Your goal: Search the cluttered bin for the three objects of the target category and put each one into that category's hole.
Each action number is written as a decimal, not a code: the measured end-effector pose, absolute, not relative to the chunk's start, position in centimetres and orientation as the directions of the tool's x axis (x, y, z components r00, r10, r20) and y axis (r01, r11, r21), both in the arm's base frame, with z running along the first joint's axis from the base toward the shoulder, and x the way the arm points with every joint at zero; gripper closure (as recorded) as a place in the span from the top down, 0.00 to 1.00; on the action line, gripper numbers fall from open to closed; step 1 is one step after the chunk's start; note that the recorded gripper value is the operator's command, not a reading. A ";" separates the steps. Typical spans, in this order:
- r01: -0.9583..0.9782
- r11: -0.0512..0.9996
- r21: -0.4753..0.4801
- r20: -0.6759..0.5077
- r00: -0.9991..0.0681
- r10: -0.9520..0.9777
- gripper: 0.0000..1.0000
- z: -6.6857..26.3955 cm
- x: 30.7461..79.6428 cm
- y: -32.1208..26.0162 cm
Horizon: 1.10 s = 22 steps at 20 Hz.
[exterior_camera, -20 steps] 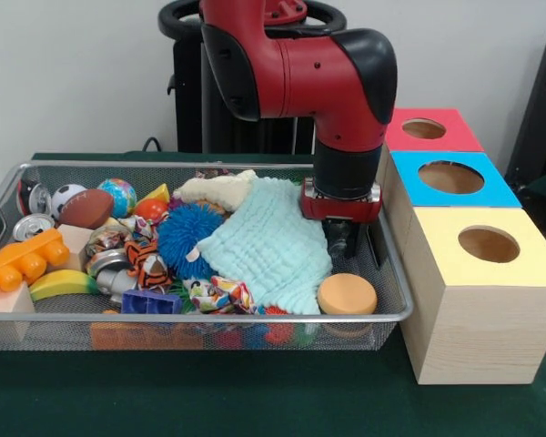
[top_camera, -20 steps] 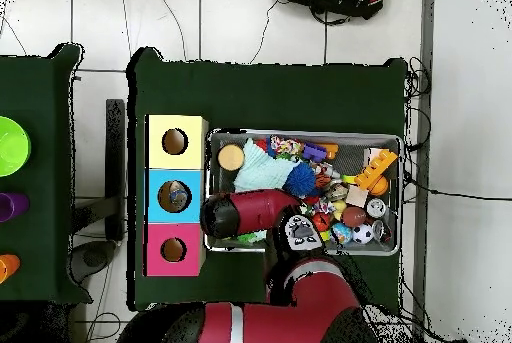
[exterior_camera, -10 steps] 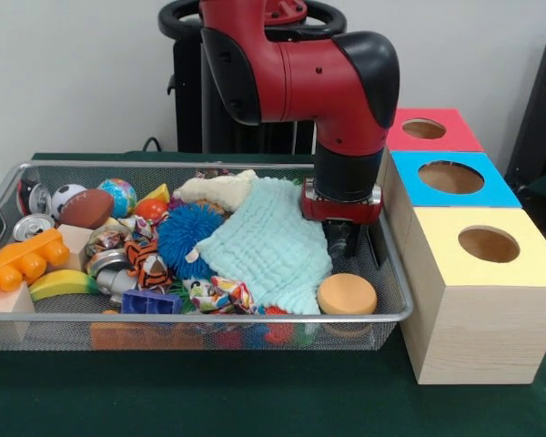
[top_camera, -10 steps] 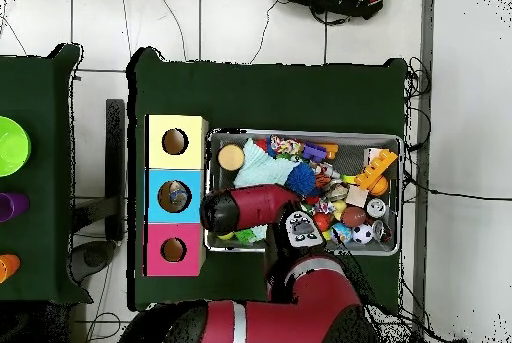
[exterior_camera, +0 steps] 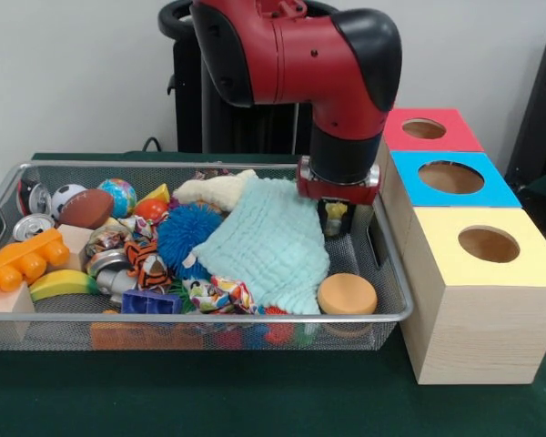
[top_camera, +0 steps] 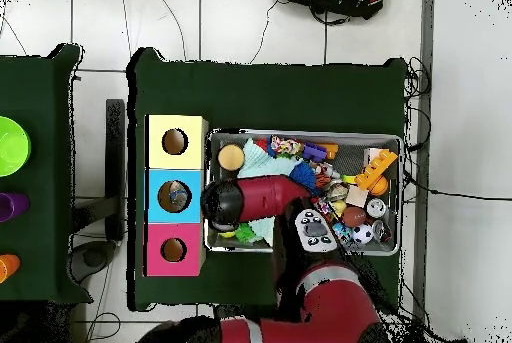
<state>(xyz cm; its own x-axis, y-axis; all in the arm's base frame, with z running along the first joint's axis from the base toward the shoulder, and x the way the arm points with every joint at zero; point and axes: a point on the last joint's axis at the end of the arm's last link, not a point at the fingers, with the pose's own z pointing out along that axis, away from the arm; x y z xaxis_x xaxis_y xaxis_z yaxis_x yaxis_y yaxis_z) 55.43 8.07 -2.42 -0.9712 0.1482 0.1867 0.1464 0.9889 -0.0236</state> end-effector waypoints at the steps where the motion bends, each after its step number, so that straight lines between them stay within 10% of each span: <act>1: 0.152 0.988 -0.027 0.198 -0.968 0.154 0.00 -1.8 55.6 7.9; 22: 0.317 0.948 0.027 0.115 -0.943 0.312 0.00 10.6 64.3 5.1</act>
<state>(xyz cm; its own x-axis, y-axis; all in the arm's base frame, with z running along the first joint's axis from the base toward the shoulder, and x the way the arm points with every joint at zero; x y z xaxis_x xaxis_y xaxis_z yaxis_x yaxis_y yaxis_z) 64.30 5.11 10.58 -0.9432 0.3117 0.1151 0.3166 0.9482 0.0271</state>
